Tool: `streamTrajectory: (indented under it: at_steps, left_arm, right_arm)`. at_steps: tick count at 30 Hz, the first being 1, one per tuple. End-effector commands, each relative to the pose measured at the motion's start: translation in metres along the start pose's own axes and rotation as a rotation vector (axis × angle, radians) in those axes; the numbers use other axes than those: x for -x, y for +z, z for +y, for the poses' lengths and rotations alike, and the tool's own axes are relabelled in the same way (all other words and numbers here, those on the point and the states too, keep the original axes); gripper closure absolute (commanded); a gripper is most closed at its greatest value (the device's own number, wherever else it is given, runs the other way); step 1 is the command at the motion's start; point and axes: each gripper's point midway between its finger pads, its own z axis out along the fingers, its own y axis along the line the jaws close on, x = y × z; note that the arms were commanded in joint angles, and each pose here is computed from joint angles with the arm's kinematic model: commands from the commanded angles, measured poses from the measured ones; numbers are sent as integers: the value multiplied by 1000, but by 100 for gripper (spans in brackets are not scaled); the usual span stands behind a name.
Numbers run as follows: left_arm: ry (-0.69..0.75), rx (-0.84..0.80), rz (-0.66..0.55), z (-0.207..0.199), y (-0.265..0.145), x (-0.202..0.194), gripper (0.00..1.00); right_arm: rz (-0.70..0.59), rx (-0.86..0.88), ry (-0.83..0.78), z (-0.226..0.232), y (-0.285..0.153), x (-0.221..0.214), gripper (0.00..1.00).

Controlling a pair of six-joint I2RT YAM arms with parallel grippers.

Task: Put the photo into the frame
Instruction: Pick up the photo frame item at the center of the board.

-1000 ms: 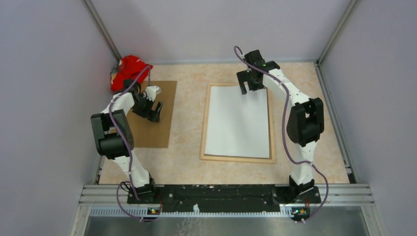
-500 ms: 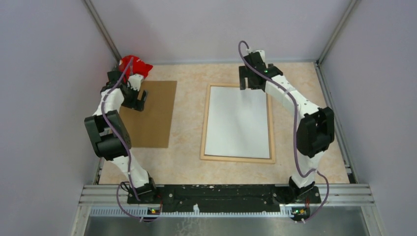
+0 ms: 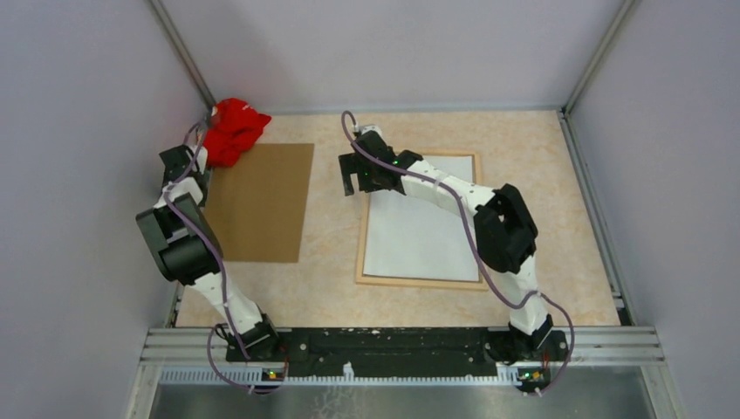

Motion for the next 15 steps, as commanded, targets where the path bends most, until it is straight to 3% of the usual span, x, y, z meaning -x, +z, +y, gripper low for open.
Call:
streamTrajectory:
  at_steps: [1,15]
  left_arm:
    - [7,153,-37,21,14,4,31]
    - [20,-69,82,-52,46,-52,32]
  right_arm:
    - [-42,96,25,32,6,15,5]
    - [26,207,133,60,51,-19,8]
